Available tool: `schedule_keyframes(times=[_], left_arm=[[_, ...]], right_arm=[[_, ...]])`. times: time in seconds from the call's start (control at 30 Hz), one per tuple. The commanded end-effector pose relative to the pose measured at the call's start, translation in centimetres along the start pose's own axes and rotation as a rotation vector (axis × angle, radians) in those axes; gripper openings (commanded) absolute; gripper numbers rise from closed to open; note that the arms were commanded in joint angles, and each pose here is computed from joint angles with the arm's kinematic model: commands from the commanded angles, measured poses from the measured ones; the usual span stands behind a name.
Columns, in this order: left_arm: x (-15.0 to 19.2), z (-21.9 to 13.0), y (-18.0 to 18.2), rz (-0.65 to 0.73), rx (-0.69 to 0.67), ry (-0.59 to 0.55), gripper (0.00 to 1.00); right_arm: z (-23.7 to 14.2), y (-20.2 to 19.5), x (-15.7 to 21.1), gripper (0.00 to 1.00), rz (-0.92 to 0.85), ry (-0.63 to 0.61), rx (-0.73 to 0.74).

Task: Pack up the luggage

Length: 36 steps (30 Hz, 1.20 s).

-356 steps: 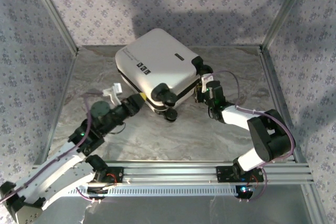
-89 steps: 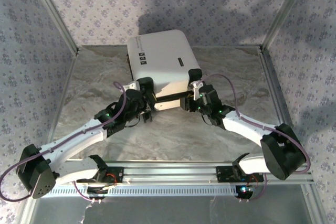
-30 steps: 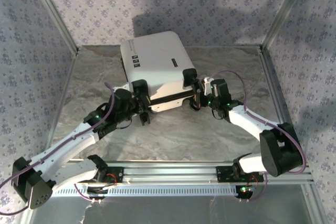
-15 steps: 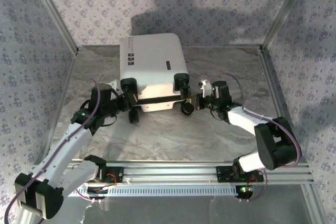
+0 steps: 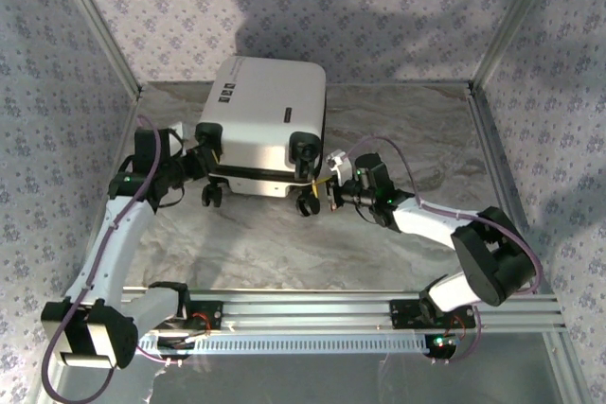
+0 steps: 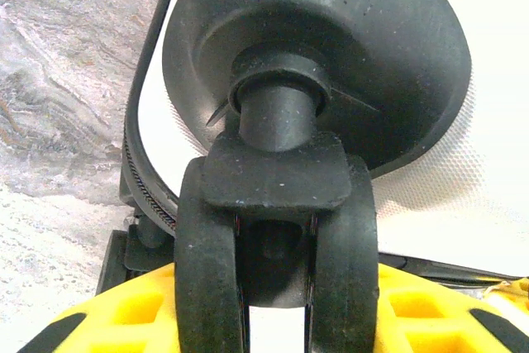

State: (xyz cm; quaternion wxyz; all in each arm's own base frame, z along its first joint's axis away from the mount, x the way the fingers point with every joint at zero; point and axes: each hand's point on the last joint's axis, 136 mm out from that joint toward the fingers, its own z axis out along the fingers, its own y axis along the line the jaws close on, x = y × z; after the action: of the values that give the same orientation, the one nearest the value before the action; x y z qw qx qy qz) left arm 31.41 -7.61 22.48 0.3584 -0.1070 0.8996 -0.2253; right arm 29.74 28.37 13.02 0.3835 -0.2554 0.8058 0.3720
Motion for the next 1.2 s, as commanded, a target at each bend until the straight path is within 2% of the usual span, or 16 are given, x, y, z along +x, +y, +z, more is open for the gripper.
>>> schedule_keyframes(times=[0.0, 0.17, 0.3, 0.43, 0.6, 0.8, 1.0, 1.17], left_arm=[[-6.8, -5.0, -6.0, 0.066, 0.176, -0.264, 0.28], [-5.6, -5.8, -5.1, 0.06, 0.107, -0.257, 0.52], [-5.0, -6.3, -4.6, 0.061, 0.08, -0.268, 0.61], [-4.1, -6.3, -5.0, 0.046, 0.095, -0.241, 0.63], [-0.2, -5.2, -9.7, 0.099, 0.214, -0.167, 0.66], [5.0, -3.0, -15.1, 0.212, 0.281, -0.069, 0.68], [9.3, 0.2, -18.5, 0.32, 0.259, 0.021, 0.69], [10.7, 1.9, -19.6, 0.382, 0.196, 0.044, 0.69]], right_arm=[[1.1, 0.7, 2.0, 0.0, 0.017, 0.078, -0.049], [1.7, 0.3, 2.0, 0.0, 0.033, 0.083, -0.06], [1.9, 0.3, 2.0, 0.0, 0.029, 0.084, -0.063], [1.8, 0.1, 2.0, 0.0, 0.027, 0.084, -0.047], [1.7, -0.3, 2.1, 0.0, 0.031, 0.09, -0.031], [1.6, -0.5, 1.9, 0.0, 0.035, 0.085, -0.014], [1.4, -0.5, 1.7, 0.0, 0.032, 0.08, -0.004], [1.1, -0.6, 1.6, 0.0, 0.028, 0.073, 0.002]])
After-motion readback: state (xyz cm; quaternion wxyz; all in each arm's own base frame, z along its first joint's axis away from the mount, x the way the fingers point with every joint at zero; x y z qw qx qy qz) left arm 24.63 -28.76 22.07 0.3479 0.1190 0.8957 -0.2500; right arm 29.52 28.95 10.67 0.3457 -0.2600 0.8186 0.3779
